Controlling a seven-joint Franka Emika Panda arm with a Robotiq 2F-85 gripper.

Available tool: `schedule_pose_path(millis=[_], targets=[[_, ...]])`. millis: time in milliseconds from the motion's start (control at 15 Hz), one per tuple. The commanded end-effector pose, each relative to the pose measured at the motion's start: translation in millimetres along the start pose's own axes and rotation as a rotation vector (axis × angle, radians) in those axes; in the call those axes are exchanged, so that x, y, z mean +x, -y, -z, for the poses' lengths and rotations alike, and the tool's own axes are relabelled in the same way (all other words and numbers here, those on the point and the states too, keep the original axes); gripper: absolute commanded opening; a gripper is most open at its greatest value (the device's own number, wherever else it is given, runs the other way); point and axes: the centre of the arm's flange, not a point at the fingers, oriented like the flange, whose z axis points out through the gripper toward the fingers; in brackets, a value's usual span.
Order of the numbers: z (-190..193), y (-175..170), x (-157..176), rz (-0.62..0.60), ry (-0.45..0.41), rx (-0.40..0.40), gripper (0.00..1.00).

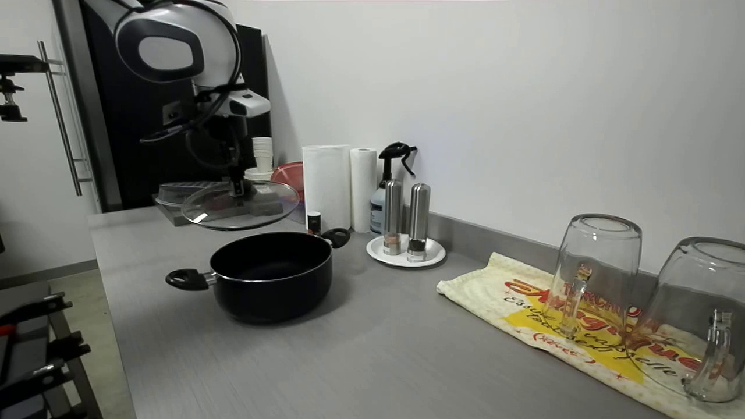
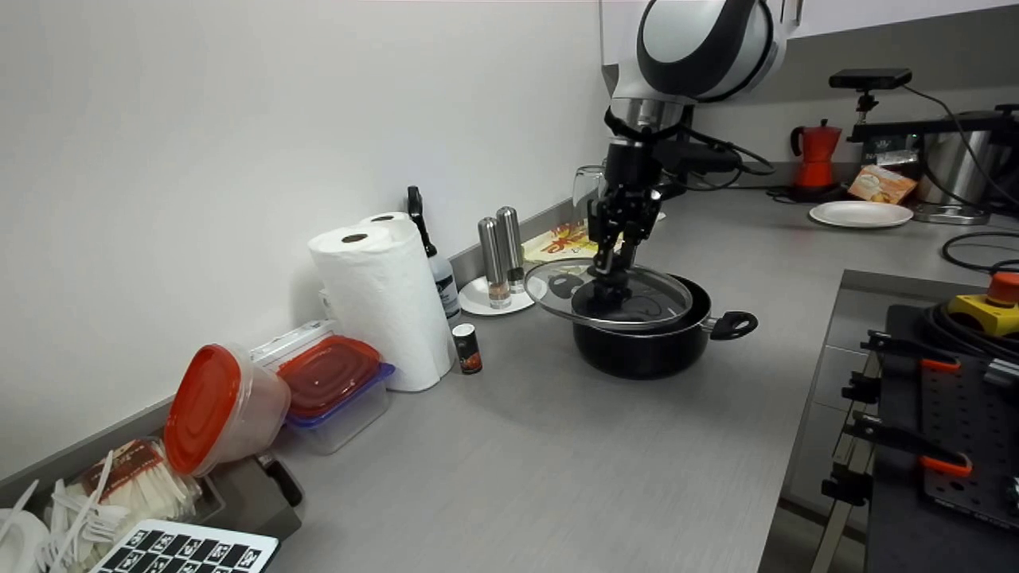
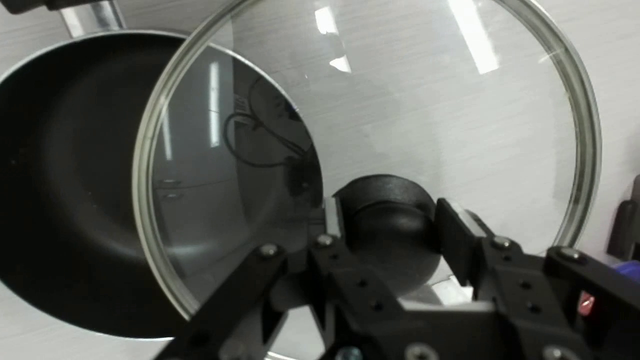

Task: Remove the lid from the pot

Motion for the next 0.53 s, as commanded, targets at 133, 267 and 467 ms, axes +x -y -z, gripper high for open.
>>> schedule_pose_path(millis=[133, 267, 467], targets=[[-4.1, 59.4, -61.5, 0.192, 0.019, -0.024, 0.24], [-13.6, 83.3, -83.1, 0.266, 0.042, -0.031, 0.24], [-30.0, 123.0, -109.8, 0.361, 0.108, -0.037, 0.24]])
